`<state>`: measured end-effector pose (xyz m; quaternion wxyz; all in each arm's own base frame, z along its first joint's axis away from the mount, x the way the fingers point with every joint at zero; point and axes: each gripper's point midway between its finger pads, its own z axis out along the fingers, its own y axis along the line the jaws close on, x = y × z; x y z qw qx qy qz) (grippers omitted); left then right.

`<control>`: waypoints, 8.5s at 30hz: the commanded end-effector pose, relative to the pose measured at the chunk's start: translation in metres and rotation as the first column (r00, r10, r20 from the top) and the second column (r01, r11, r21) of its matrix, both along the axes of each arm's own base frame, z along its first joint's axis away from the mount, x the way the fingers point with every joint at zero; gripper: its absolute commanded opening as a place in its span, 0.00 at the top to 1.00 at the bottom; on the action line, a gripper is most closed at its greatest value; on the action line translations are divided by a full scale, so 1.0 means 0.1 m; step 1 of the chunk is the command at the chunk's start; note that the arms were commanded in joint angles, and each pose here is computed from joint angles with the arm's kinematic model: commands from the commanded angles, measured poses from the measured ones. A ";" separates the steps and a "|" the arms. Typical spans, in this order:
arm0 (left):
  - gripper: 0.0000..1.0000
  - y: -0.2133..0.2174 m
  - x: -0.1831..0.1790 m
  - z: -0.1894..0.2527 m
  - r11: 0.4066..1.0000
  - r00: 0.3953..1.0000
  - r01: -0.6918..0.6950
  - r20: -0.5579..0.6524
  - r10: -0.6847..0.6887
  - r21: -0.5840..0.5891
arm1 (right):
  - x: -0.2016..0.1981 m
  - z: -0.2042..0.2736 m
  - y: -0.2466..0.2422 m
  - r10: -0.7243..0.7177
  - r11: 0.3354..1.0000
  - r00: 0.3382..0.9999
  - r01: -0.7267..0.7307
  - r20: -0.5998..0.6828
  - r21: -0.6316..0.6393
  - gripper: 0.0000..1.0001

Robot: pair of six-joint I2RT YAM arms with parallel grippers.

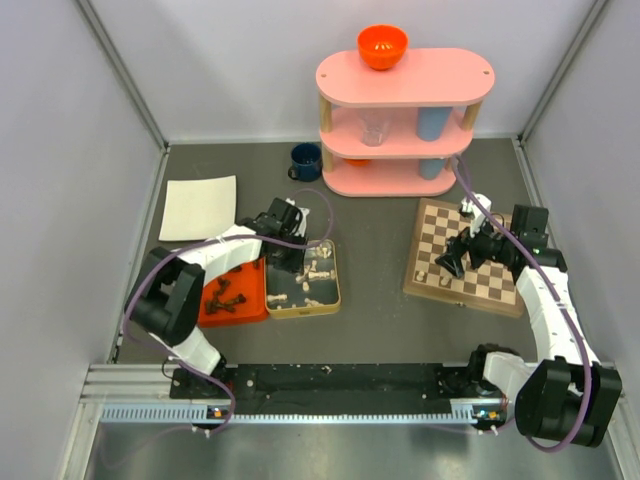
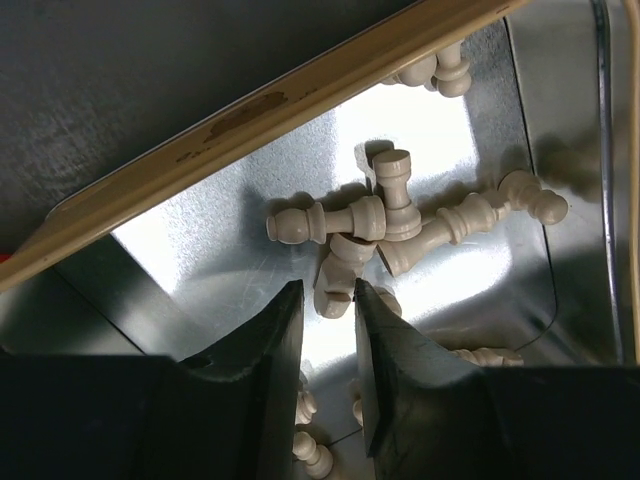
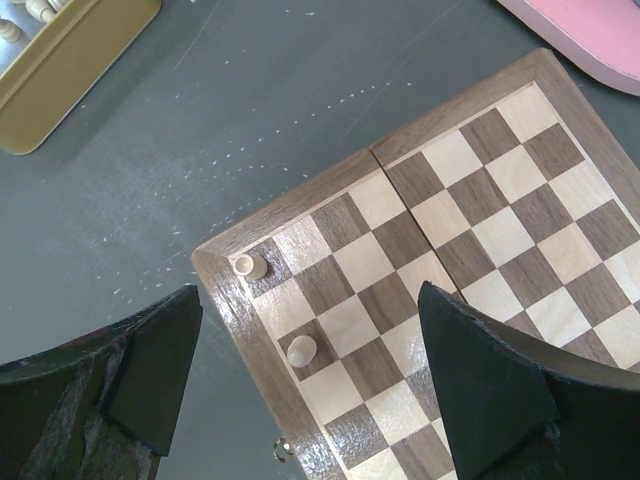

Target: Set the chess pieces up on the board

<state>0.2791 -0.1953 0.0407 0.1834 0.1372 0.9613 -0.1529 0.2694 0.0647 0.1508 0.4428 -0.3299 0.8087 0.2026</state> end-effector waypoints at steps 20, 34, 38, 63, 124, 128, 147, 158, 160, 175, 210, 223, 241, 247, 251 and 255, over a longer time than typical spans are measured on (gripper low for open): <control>1.00 -0.07 0.04 -0.16 0.995 0.999 0.037 -0.016 -0.035 0.090 | 0.00 0.09 0.06 0.041 0.999 0.998 -0.041 0.051 -0.001 0.11; 1.00 -0.25 -0.01 0.37 0.932 0.992 -0.108 0.020 0.122 -0.346 | -0.12 0.15 0.32 0.149 0.986 0.987 -0.153 0.056 0.065 0.11; 1.00 -0.28 -0.02 0.42 0.893 0.993 -0.114 -0.015 0.119 -0.436 | -0.23 0.24 0.56 0.248 0.960 0.967 -0.253 0.050 0.122 0.11; 1.00 -0.29 -0.13 1.21 0.419 0.925 -0.284 -0.131 0.357 -0.862 | -0.48 0.52 2.52 0.546 0.819 0.817 -0.474 -0.185 0.323 0.14; 0.51 -0.02 -0.43 1.07 0.149 0.791 -0.505 -0.387 0.473 -0.850 | -0.23 -0.01 3.48 0.359 0.927 0.898 -0.310 -0.256 0.212 0.85; 0.41 0.02 -0.42 0.99 0.234 0.802 -0.478 -0.312 0.509 -0.847 | -0.25 -0.05 3.42 0.379 0.922 0.895 -0.342 -0.234 0.182 0.85; 0.47 -0.17 -0.48 0.97 0.485 0.937 -0.297 -0.155 0.312 -0.823 | -0.53 0.01 3.35 0.554 0.830 0.818 -0.526 -0.155 0.187 0.86; 0.53 -0.20 -0.47 1.08 0.451 0.943 -0.280 -0.155 0.294 -0.847 | -0.60 -0.03 3.34 0.589 0.806 0.792 -0.559 -0.163 0.196 0.85; 0.57 -0.19 -0.47 1.09 0.443 0.942 -0.283 -0.159 0.295 -0.851 | -0.61 -0.02 3.34 0.592 0.804 0.790 -0.562 -0.161 0.197 0.85; 0.98 -0.17 -0.48 1.17 0.399 0.939 -0.289 -0.176 0.295 -0.870 | -0.63 0.04 3.31 0.599 0.798 0.786 -0.571 -0.153 0.192 0.77; 1.00 0.00 -0.56 0.96 0.043 0.427 -0.894 -0.818 0.384 -0.446 | -0.49 0.27 3.34 0.799 0.601 0.578 -0.763 0.165 -0.237 0.42; 1.00 -0.03 -0.57 1.03 0.017 0.433 -0.892 -0.839 0.329 -0.453 | -0.66 0.06 3.45 0.821 0.570 0.553 -0.774 0.143 -0.276 0.58; 1.00 -0.05 -0.58 1.06 0.008 0.446 -0.886 -0.845 0.296 -0.464 | -0.67 0.03 3.56 0.814 0.579 0.560 -0.762 0.153 -0.290 0.78; 1.00 -0.06 -0.58 1.10 0.004 0.453 -0.882 -0.844 0.287 -0.472 | -0.63 0.01 3.59 0.790 0.611 0.593 -0.739 0.158 -0.284 0.89; 0.79 -0.06 -0.57 1.11 0.004 0.469 -0.873 -0.838 0.280 -0.487 | -0.60 0.03 3.57 0.774 0.631 0.612 -0.720 0.163 -0.289 0.98; 0.59 -0.05 -0.58 1.12 0.001 0.483 -0.864 -0.829 0.283 -0.504 | -0.63 0.02 3.51 0.777 0.626 0.612 -0.725 0.151 -0.287 1.00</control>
